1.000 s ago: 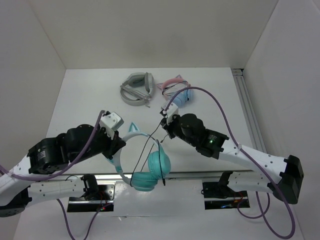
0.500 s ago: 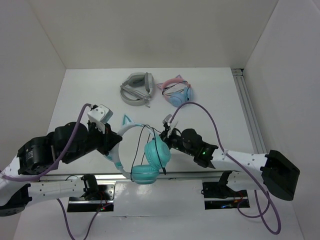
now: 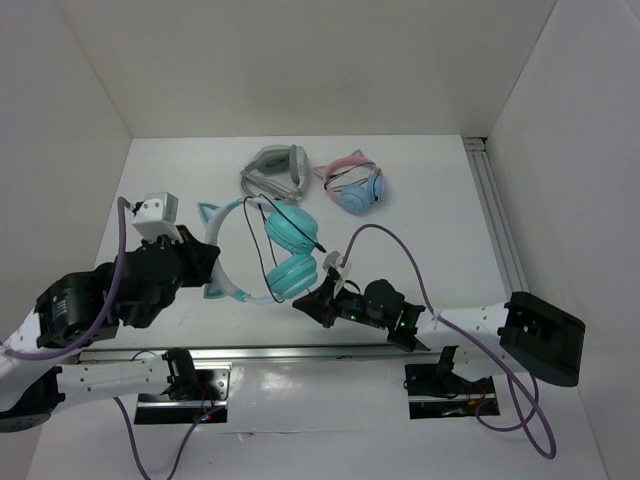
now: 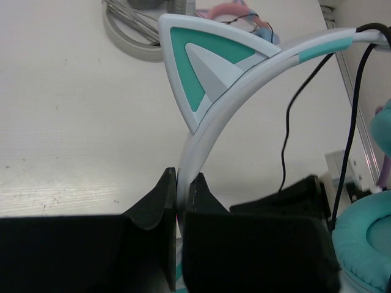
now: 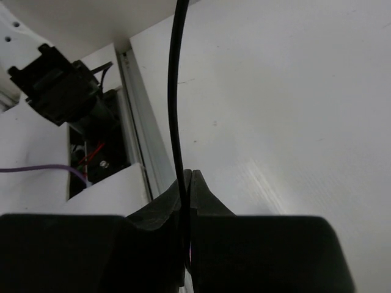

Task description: Wrap the headphones

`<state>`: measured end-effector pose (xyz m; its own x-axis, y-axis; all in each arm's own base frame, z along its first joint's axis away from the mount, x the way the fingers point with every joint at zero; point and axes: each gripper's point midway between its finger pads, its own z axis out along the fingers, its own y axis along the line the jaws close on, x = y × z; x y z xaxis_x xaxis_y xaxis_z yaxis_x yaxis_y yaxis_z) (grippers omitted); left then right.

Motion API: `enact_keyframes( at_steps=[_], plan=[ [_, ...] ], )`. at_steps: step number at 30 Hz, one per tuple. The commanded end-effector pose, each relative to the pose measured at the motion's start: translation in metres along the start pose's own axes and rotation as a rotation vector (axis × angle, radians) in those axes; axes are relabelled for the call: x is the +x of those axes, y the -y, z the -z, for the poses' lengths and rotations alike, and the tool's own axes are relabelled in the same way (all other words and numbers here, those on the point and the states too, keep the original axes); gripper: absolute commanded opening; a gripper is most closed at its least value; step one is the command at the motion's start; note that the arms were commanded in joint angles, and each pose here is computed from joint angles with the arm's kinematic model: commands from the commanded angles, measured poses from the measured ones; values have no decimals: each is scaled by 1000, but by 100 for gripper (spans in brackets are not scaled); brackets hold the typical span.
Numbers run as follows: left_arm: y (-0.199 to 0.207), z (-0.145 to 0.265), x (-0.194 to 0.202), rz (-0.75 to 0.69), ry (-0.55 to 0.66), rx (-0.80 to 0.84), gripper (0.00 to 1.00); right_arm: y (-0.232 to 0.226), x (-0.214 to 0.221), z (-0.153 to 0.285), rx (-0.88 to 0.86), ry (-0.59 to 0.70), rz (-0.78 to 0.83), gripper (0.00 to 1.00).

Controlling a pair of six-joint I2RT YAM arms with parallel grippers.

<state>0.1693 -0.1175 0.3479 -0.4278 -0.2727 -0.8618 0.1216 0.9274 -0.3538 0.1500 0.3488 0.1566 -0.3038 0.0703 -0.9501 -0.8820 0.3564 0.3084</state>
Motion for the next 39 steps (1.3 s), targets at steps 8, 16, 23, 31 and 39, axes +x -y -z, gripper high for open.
enact_keyframes(
  at_steps=[8, 16, 23, 31, 39],
  plan=[
    [8, -7, -45, 238, 157, -123, 0, -31, -3, 0, -67, 83, -7, 7],
    [7, -4, -50, 247, 164, -131, 0, -34, 13, -2, -89, 49, -26, 16],
    [5, -3, -49, 247, 164, -131, 0, -40, 23, -7, -117, 14, -26, 19],
    [2, -4, -45, 249, 161, -135, 0, -44, 25, -13, -130, 15, -35, 16],
    [-13, -3, -43, 270, 182, -199, 0, -49, 47, -15, -109, -47, -45, 0]
  ],
)
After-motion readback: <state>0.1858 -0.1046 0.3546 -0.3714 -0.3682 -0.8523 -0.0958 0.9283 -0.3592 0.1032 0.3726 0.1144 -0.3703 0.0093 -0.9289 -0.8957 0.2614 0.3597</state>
